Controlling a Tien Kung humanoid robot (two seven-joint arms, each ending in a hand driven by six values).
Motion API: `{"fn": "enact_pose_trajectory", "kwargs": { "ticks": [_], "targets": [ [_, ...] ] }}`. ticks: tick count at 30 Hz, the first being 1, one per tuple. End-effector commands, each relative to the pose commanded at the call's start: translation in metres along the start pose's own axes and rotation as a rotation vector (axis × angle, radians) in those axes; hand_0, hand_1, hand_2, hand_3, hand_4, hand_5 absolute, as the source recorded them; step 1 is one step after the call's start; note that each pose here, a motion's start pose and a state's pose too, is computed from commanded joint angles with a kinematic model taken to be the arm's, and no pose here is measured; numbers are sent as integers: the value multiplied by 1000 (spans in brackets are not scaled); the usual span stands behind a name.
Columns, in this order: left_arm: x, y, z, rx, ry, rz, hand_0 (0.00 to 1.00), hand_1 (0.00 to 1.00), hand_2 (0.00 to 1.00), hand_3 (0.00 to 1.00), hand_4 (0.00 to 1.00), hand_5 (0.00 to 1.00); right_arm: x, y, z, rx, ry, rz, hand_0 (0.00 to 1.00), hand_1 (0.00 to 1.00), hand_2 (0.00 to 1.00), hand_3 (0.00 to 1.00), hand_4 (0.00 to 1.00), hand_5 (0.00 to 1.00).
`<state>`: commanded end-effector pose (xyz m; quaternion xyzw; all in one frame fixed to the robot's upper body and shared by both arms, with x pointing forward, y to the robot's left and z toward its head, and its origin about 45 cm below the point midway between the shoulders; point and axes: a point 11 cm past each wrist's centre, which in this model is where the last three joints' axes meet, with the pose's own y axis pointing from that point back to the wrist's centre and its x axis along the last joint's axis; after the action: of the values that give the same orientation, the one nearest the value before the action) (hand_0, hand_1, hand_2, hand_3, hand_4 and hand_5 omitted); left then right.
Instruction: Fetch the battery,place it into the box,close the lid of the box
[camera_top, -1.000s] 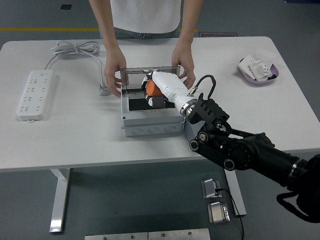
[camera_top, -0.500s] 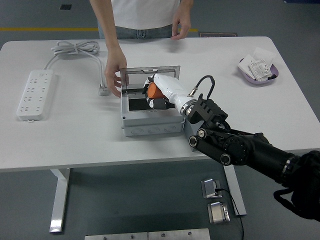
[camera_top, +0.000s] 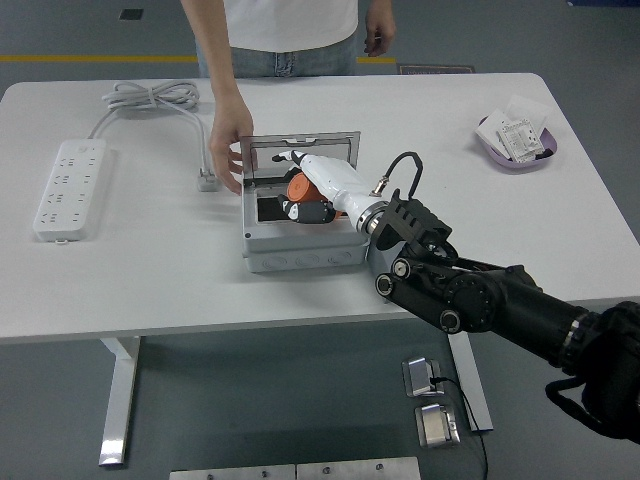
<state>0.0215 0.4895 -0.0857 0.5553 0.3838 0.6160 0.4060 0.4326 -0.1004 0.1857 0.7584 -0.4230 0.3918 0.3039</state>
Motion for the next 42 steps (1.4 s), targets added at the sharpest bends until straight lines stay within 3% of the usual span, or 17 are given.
{"fn": "enact_pose_trajectory", "kwargs": {
  "ticks": [9, 15, 20, 21, 26, 27, 34, 42],
  "targets": [
    [-1, 0, -2, 4, 5, -1, 617, 688, 608, 625, 679, 106, 18, 10, -6, 27, -27, 34, 933, 770, 761, 897, 922, 617],
    [-3, 0, -7, 14, 9, -5, 617, 688, 607, 624, 678, 107, 42, 20, -7, 23, -83, 48, 934, 769, 754, 896, 918, 613],
    [-4, 0, -8, 18, 7, -8, 617, 688, 607, 624, 677, 105, 67, 21, -22, 62, -113, 65, 918, 758, 740, 887, 935, 630],
    [-4, 0, -8, 17, 7, -8, 616, 686, 606, 624, 675, 102, 71, 20, -23, 66, -117, 69, 810, 700, 697, 849, 917, 644],
    [-3, 0, -6, 14, 4, -7, 616, 686, 606, 624, 675, 102, 85, 9, -21, 54, -130, 82, 810, 700, 697, 849, 917, 644],
    [-2, 0, -5, 14, 3, -6, 617, 687, 606, 624, 672, 96, 86, 6, -20, 48, -133, 81, 772, 675, 689, 835, 906, 637],
    [1, 0, -2, 11, -3, -2, 617, 686, 605, 623, 669, 91, 75, -8, -4, -6, -150, 44, 755, 671, 686, 833, 891, 625],
    [0, 0, 0, 8, -2, -3, 617, 686, 605, 624, 668, 90, 53, -3, 13, -50, -132, -5, 750, 670, 685, 832, 882, 626]
  ]
}}
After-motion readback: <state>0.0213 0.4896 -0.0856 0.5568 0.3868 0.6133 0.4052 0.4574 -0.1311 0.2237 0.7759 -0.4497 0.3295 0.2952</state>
